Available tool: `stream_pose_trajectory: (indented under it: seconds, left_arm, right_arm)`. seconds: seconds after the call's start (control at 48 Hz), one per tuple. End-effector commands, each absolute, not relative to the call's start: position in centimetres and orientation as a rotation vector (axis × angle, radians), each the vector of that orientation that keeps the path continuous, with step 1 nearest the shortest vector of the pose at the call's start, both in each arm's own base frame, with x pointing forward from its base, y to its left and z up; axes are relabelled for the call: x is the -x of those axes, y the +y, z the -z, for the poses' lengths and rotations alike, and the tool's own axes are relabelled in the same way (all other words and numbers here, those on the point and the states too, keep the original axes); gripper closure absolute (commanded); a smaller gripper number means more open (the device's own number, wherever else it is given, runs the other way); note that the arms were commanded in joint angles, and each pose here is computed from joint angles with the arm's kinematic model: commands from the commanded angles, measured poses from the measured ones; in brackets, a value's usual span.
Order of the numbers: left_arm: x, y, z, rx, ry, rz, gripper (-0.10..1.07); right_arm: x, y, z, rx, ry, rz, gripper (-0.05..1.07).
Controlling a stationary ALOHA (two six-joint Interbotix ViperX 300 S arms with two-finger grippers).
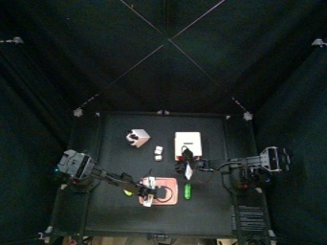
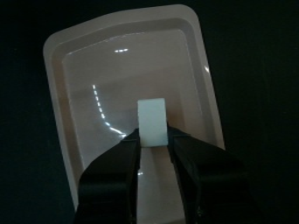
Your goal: Place sushi piece above plate
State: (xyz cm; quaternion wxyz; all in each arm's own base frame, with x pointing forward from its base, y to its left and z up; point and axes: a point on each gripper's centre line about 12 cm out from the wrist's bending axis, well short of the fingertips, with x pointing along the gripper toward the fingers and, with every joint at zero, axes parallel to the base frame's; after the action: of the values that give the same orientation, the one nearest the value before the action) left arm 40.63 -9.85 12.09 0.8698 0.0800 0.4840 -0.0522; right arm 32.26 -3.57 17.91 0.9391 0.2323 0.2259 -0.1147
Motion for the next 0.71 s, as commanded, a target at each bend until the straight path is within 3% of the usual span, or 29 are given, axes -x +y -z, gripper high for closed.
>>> stream_pose_trajectory:
  seconds: [0.0, 0.292, 0.688]
  left_arm:
    - [-41.4, -9.6, -14.3, -0.152, 0.954, 0.103, 0.45]
    - [-41.0, -6.7, -15.2, -0.135, 0.937, 0.048, 0.45]
    - [-39.3, 1.4, -14.6, -0.208, 0.956, -0.087, 0.45]
  right_arm:
    - [-32.4, -3.6, -19.2, -0.473, 0.42, 0.226, 0.28]
    - [-32.5, -3.6, -19.4, -0.473, 0.416, 0.225, 0.28]
    - [-32.7, -3.9, -19.0, -0.473, 0.425, 0.233, 0.28]
